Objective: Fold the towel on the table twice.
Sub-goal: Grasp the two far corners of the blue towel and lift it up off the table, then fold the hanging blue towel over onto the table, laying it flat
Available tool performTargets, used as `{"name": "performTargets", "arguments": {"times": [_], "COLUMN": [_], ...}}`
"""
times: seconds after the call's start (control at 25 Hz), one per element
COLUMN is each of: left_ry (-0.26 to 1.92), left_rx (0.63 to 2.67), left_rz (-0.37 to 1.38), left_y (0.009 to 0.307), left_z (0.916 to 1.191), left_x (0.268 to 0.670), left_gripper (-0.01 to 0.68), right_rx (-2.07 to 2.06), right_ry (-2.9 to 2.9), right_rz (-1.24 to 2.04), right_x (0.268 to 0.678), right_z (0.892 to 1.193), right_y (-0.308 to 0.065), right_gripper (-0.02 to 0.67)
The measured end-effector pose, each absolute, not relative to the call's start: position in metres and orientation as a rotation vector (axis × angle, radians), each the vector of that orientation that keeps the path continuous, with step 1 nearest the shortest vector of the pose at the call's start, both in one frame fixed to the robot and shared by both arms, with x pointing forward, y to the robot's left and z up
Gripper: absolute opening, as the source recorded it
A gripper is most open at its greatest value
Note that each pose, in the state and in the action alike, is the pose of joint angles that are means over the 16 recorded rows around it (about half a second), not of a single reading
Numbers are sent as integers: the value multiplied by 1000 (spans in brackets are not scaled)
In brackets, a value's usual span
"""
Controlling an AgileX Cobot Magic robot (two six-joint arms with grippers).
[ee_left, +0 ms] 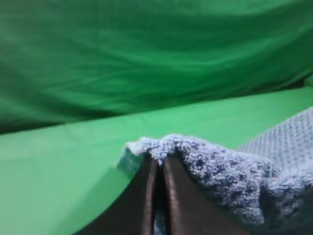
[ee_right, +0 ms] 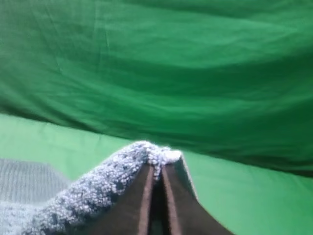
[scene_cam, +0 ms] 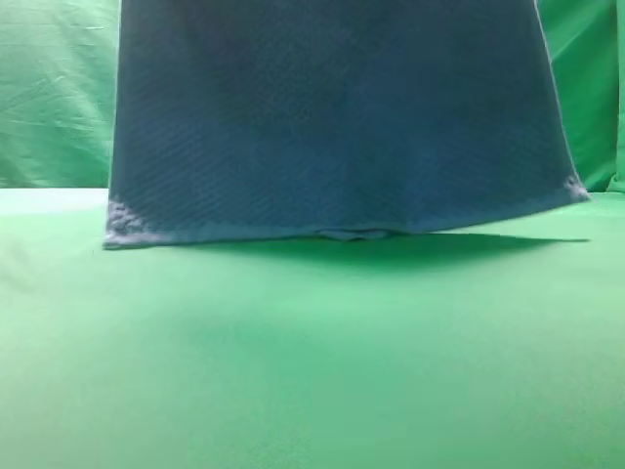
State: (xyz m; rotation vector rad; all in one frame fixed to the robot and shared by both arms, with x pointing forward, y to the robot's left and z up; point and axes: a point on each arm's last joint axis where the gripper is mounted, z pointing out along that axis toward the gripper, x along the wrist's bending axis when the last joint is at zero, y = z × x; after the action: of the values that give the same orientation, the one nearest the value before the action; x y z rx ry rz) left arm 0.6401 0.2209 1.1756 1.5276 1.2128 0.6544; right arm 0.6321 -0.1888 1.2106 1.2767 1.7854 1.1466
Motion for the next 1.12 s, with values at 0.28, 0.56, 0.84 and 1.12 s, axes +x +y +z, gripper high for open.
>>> {"name": "performTargets", "arguments": {"times": [0.28, 0.56, 0.84, 1.12], "left_ry": [1115, 1058, 992, 1015], "left_rx": [1346, 1256, 1271, 1337], "left_rz": [797, 875, 863, 799], "left_y": [224, 224, 216, 221], "left_z": [1193, 1201, 1196, 1173], "left_x": [651, 673, 693, 694], "left_gripper": [0, 0, 0, 0], "right_rx": [1188, 1150, 1174, 1250], "right_ry": [1651, 1576, 1627, 1780], "right_rz": [1251, 1316, 1293, 1178], "right_x": [655, 686, 707, 708], "right_z": [1220, 1214, 1196, 1176], "right_y": [-183, -175, -168, -169], "right_gripper": [0, 0, 0, 0]}}
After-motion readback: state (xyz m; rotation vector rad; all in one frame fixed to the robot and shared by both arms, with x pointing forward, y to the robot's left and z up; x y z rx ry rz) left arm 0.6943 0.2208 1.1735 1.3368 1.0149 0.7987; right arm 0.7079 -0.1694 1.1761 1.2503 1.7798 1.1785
